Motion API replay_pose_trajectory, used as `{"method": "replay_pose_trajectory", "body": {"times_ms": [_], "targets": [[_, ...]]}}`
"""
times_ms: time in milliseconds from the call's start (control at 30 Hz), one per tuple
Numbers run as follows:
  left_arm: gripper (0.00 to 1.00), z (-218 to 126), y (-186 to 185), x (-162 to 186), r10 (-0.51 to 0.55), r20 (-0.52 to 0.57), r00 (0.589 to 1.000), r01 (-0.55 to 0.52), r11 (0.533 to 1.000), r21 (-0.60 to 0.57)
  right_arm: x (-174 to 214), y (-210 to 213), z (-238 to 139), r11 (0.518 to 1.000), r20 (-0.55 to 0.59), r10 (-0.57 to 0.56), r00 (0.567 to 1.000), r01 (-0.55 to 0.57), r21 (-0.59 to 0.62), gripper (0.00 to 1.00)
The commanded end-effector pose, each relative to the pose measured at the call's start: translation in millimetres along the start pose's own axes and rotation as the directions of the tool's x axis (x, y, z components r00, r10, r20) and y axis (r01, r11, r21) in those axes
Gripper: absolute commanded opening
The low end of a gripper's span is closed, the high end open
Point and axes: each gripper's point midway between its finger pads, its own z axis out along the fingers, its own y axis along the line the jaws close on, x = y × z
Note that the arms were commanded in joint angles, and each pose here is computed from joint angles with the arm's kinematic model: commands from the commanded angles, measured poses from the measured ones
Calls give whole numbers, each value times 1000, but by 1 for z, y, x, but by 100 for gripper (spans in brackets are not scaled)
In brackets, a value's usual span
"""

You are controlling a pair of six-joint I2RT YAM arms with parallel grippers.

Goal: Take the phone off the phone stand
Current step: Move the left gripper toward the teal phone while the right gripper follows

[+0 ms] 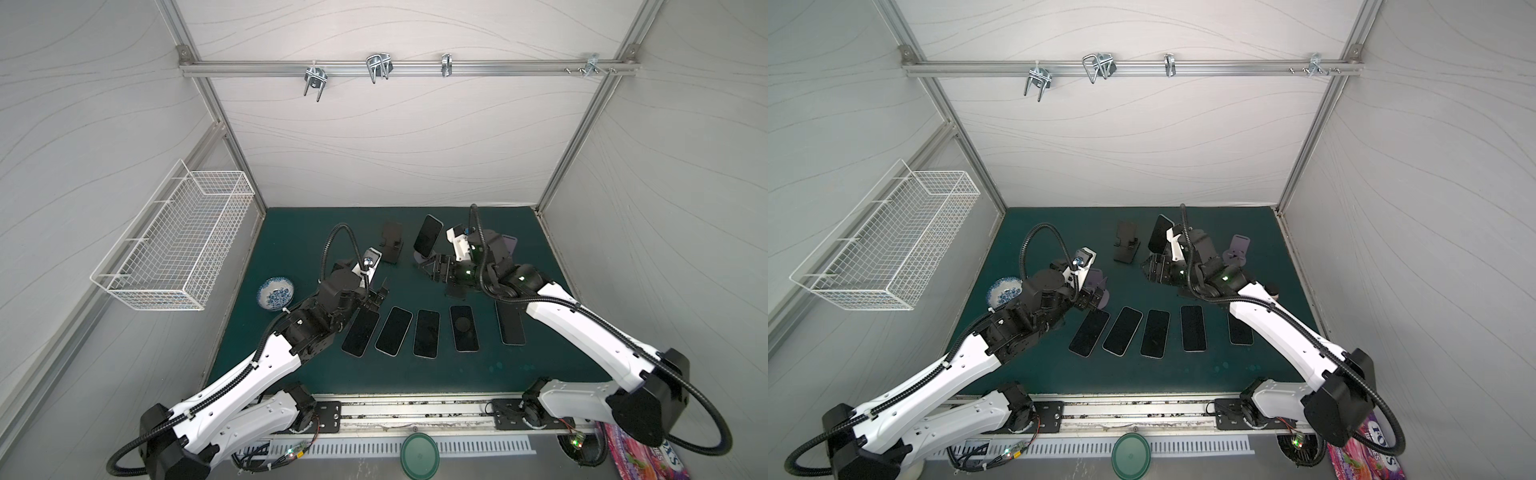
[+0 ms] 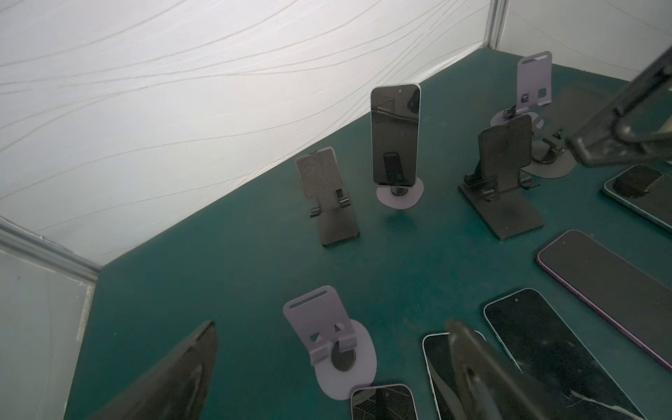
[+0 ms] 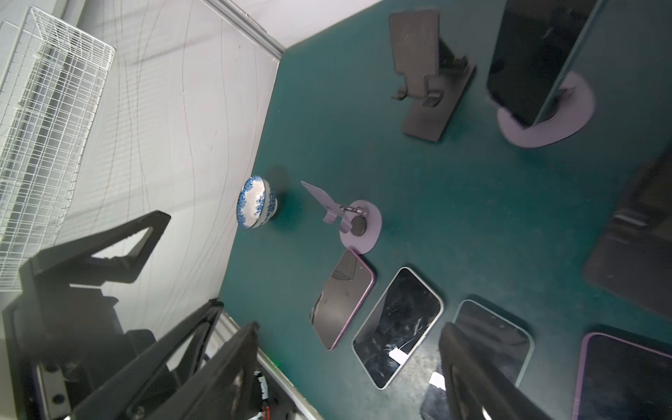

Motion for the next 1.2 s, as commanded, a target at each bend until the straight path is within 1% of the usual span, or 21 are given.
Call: {"method": "replay_pose_trajectory", "body": {"times_ms": [0, 167, 500, 867, 1167], "targets": [[99, -5, 2, -41, -14, 110, 994, 13, 1000, 15, 3, -15, -13, 998, 17, -45, 999, 44, 47, 79], [99, -1, -1, -48, -28, 126, 992, 25, 999, 27, 3, -26, -23, 998, 28, -31, 999, 29, 60, 79], [99, 19, -12, -56, -47, 113, 993, 41, 998, 52, -1, -40, -31, 998, 38, 3, 999, -6, 61, 79], [99, 39, -19, -64, -42, 100, 994, 36, 998, 60, -2, -56, -39, 998, 56, 17, 998, -21, 66, 78], [99, 60, -28, -70, -29, 99, 995, 22, 997, 69, -13, -68, -44, 998, 82, 6, 997, -11, 67, 78]]}}
